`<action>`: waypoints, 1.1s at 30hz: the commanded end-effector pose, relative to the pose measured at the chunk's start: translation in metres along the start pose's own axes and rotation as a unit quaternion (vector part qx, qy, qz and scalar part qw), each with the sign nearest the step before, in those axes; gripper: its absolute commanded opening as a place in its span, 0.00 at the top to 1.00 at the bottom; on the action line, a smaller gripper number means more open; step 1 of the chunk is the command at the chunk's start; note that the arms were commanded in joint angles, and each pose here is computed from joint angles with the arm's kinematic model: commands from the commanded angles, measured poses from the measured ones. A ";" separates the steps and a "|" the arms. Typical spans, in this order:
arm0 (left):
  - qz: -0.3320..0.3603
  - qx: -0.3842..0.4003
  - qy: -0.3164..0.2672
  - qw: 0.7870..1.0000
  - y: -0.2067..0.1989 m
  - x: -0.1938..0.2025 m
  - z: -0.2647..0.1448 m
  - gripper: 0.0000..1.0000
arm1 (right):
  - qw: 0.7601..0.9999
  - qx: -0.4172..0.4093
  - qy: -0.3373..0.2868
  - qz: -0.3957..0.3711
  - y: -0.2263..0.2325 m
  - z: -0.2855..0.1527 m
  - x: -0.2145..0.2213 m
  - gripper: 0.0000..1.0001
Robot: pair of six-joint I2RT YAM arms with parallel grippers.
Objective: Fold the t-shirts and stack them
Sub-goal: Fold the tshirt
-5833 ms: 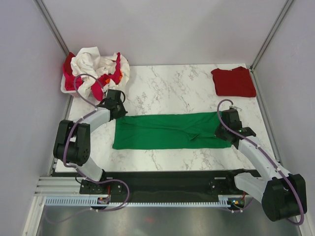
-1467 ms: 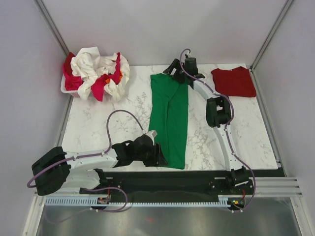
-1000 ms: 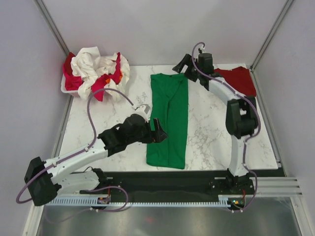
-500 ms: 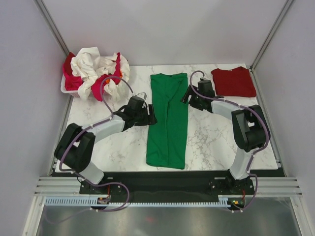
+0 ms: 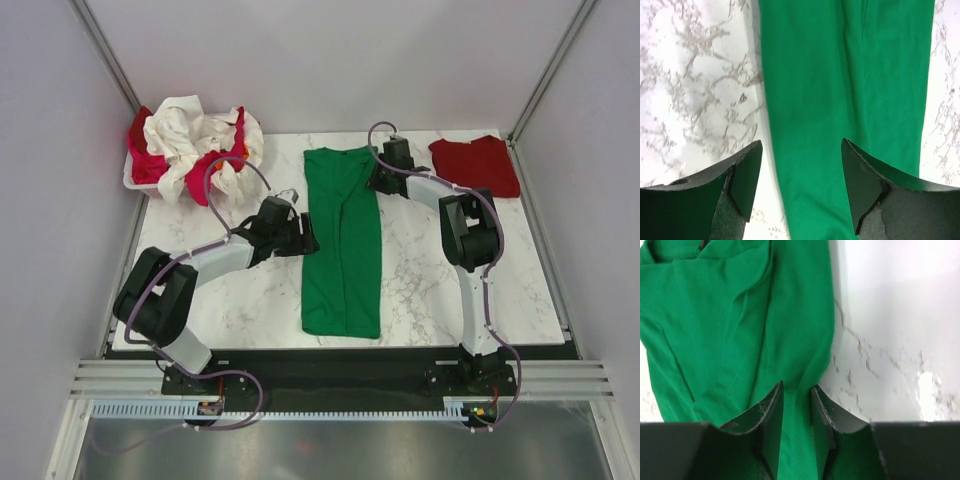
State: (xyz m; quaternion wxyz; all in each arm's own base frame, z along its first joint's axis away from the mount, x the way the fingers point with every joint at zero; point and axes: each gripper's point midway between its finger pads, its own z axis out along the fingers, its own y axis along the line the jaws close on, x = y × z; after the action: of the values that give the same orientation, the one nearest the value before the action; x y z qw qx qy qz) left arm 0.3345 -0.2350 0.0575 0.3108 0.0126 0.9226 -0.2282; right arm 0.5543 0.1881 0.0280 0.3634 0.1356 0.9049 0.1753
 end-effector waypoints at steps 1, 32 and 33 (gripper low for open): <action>0.019 0.024 -0.044 0.999 -0.010 -0.018 -0.023 0.28 | 0.999 0.040 0.009 -0.009 -0.017 0.019 0.005 0.64; -0.088 0.061 0.091 0.990 -0.023 0.170 -0.078 0.32 | 0.998 -0.021 0.058 0.016 -0.073 -0.246 0.161 0.14; -0.087 0.057 0.091 0.990 -0.021 0.172 -0.078 0.34 | 0.996 -0.025 0.073 0.032 -0.081 -0.252 0.185 0.15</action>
State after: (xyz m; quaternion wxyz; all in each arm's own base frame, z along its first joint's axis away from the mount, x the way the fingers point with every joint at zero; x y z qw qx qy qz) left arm 0.1492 -0.2496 0.0314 0.2007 0.0022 0.9247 -0.3233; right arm 0.2839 0.1105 0.0741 0.3495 0.1295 0.9139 0.1608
